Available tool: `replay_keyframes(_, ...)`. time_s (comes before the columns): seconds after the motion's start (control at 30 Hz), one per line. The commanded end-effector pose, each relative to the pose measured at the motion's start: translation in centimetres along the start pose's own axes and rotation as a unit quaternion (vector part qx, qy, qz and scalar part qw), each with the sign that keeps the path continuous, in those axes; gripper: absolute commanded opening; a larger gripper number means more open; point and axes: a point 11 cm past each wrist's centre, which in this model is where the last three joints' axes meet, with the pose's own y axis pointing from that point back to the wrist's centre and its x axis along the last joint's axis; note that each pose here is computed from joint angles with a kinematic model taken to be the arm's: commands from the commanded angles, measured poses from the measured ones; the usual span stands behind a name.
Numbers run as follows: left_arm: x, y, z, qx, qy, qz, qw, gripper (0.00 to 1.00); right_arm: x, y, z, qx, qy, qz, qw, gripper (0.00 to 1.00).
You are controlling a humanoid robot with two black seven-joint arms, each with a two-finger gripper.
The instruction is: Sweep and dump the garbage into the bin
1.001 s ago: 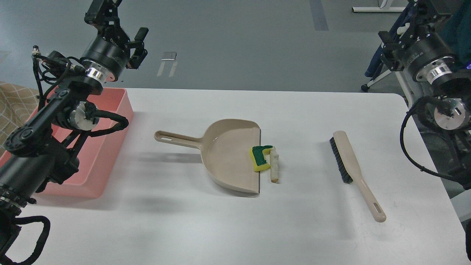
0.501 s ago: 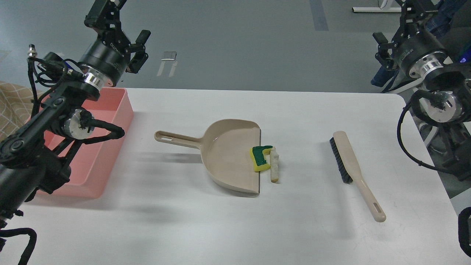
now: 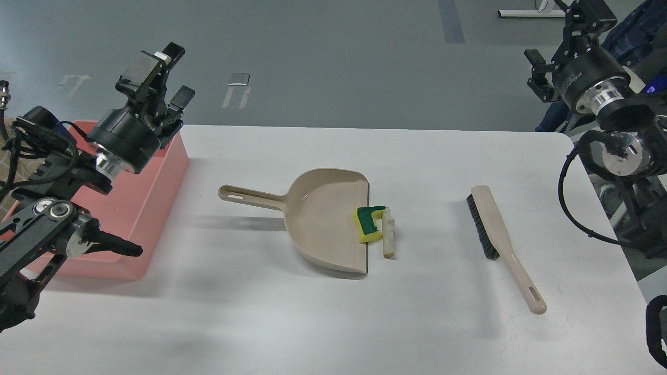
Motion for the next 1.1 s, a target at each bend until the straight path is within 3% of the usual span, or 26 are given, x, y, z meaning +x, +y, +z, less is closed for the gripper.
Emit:
replay_keyframes(0.0, -1.4, 2.1, -1.0, 0.015, -0.059, -0.022, 0.998, 1.00, 0.4, 0.1, 0.4, -0.007, 0.004, 0.004, 1.000, 1.00)
replay_keyframes(0.17, -3.0, 4.0, -2.8, 0.031, -0.088, -0.028, 0.995, 1.00, 1.0, 0.6, 0.9, 0.005, -0.009, 0.016, 1.000, 1.00)
replay_keyframes(0.33, -4.8, 5.2, -4.2, 0.046, -0.058, -0.028, 0.997, 1.00, 2.2, 1.7, 1.5, 0.068, -0.037, 0.037, 0.996, 1.00)
replay_keyframes(0.63, -7.4, 8.0, -6.8, 0.071, -0.085, -0.051, 0.992, 1.00, 1.0, 1.7, 3.7, 0.057, -0.065, 0.039, 0.995, 1.00)
replay_keyframes(1.07, -10.7, 9.9, -9.7, 0.120, -0.020, 0.006, 0.993, 1.00, 1.0, 1.7, 3.8, 0.056, -0.066, 0.040, 0.995, 1.00)
